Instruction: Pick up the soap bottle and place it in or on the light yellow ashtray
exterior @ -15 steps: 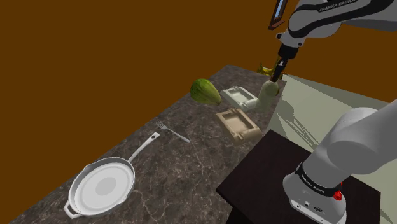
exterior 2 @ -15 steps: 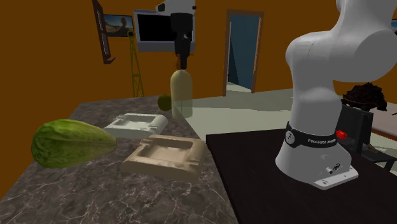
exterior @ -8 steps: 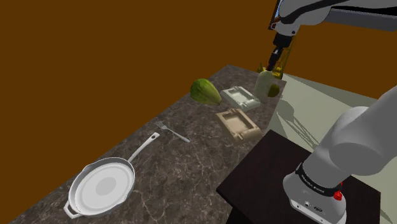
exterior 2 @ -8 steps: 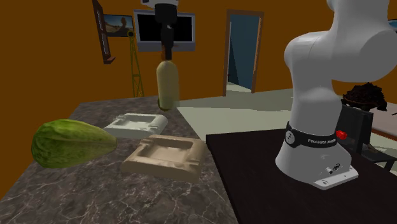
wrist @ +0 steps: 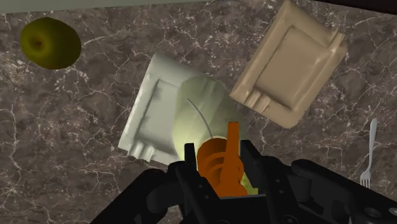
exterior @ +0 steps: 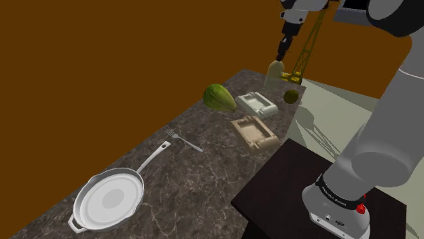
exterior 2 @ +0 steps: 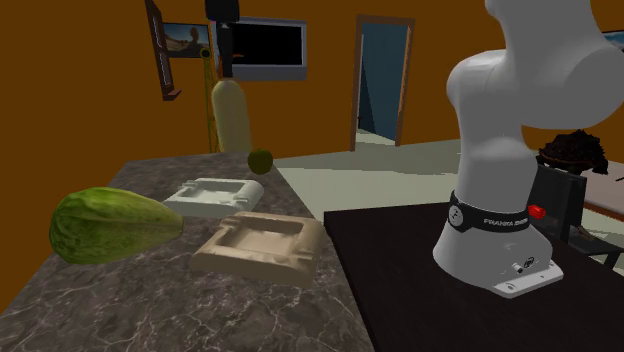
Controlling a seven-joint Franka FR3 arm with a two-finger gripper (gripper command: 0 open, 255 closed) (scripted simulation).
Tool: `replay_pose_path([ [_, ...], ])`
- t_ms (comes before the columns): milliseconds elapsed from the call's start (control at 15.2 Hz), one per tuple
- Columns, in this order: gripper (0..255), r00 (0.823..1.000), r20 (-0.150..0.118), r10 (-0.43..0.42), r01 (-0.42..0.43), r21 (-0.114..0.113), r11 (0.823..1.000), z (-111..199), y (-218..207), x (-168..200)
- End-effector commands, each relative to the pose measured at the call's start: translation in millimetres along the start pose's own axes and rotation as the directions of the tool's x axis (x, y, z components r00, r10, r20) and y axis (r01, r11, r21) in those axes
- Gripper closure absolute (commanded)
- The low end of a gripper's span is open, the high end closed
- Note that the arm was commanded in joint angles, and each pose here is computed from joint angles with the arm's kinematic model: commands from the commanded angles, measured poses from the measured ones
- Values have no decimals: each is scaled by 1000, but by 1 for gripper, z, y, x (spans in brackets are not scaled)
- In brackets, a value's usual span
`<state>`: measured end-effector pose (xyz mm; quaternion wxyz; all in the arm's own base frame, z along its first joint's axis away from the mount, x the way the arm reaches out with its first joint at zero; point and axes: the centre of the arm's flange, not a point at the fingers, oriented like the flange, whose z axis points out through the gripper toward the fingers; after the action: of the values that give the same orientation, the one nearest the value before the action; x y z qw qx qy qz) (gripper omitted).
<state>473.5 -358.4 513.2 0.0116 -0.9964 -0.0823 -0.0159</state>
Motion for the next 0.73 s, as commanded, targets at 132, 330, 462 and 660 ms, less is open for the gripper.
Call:
replay_pose_path([
  [132,255,1000,-1,-3,3,1,1000,-16,30,40],
  [330,255,1000,-1,-3,3,1,1000,-29,54,69],
  [462,255,1000,-1,-3,3,1,1000,-18,55,69],
  [660,255,1000,-1,-3,3,1,1000,-2,55,68],
])
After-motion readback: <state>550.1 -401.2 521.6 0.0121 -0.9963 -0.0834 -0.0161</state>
